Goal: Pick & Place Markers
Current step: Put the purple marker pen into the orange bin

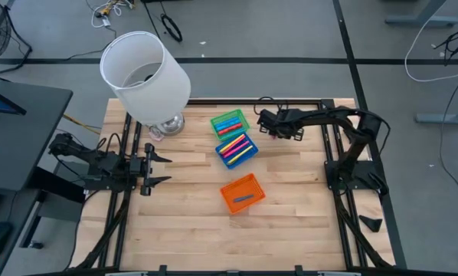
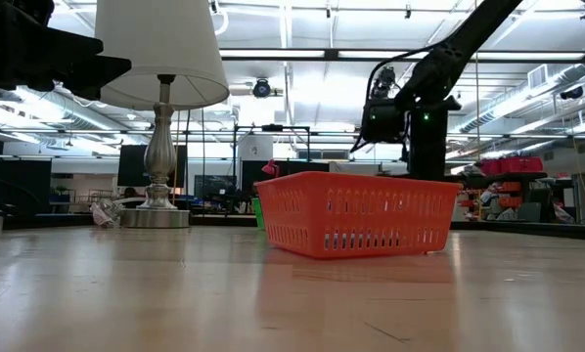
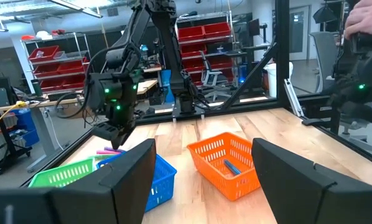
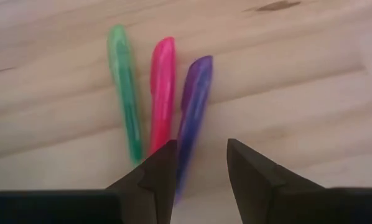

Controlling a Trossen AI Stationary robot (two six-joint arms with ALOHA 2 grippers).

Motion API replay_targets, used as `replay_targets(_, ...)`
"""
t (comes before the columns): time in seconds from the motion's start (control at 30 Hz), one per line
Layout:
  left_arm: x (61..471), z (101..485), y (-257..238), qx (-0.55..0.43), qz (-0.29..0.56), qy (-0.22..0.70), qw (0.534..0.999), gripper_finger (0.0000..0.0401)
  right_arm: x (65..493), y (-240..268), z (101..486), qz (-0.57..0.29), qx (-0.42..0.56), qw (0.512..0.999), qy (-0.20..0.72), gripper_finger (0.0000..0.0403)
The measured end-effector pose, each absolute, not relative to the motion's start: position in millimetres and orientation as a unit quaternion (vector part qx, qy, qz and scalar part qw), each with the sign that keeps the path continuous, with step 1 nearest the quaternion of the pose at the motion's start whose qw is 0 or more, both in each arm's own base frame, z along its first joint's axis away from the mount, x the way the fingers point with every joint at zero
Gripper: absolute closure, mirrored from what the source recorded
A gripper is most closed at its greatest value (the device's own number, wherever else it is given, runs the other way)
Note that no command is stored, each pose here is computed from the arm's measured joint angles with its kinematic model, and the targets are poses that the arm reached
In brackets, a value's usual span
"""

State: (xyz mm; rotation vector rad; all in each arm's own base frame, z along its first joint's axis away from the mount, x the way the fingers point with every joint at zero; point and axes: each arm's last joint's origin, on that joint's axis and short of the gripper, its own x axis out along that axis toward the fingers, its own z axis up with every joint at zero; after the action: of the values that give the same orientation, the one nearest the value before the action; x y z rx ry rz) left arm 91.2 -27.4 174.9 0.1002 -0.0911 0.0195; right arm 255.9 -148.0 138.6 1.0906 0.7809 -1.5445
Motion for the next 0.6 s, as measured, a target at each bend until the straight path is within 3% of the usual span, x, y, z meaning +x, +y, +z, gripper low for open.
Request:
replay_targets(0.43,91,175,-27,0.050,0.010,-0.045,0.998,0.0128,259,-151,126,-0.639,0.460,0.513,0.343,0.0264)
replay_targets(0.6,91,175,-27,0.050,0.010,-0.045,0.998,0.0128,258,-150,126,-0.638,0.453,0.512,0.355,0.0289)
